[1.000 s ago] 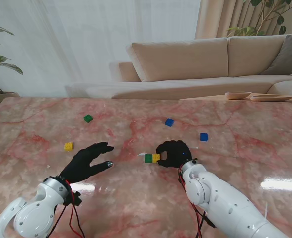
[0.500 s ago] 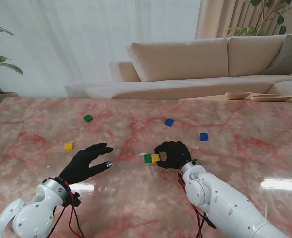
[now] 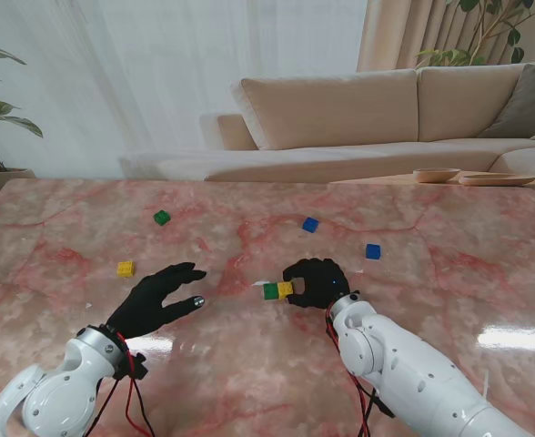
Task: Build a two-level staggered structure with toy bricks
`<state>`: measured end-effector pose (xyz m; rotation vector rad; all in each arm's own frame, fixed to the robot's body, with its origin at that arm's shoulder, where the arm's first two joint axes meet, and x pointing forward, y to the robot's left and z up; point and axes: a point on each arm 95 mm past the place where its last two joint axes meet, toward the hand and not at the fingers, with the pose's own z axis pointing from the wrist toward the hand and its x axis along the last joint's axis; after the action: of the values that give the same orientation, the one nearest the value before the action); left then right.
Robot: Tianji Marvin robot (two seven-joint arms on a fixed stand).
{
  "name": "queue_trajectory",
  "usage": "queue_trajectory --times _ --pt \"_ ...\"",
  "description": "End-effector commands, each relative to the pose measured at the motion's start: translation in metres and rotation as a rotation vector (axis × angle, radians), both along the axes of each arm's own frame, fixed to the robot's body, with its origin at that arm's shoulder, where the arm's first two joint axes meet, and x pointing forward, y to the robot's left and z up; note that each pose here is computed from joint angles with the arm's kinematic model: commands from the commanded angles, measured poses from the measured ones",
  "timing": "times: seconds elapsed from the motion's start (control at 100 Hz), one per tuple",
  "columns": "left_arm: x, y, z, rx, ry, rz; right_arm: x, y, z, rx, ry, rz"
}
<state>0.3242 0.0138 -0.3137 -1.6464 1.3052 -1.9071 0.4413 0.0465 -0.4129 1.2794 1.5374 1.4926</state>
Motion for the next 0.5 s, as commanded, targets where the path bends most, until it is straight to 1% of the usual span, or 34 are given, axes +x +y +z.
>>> queue_trajectory --times 0.0,0.3,0.38,0.49 --pt "-0.003 0.0 -0.002 0.004 0.008 0.0 -0.006 -0.003 -0.013 -0.019 0.046 -0.008" --pt "-0.002 0.0 -0.002 0.003 0.009 0.0 -0.01 -0.004 -0.012 -0.01 0.058 0.005" --pt "-0.002 -0.001 -0.003 -0.007 0.01 0.002 -0.012 -0.004 -0.009 0.005 0.059 0.006" --pt "0.0 -0.001 -0.004 -0.019 0.012 0.005 -0.017 -0.006 0.001 0.02 0.035 0.007"
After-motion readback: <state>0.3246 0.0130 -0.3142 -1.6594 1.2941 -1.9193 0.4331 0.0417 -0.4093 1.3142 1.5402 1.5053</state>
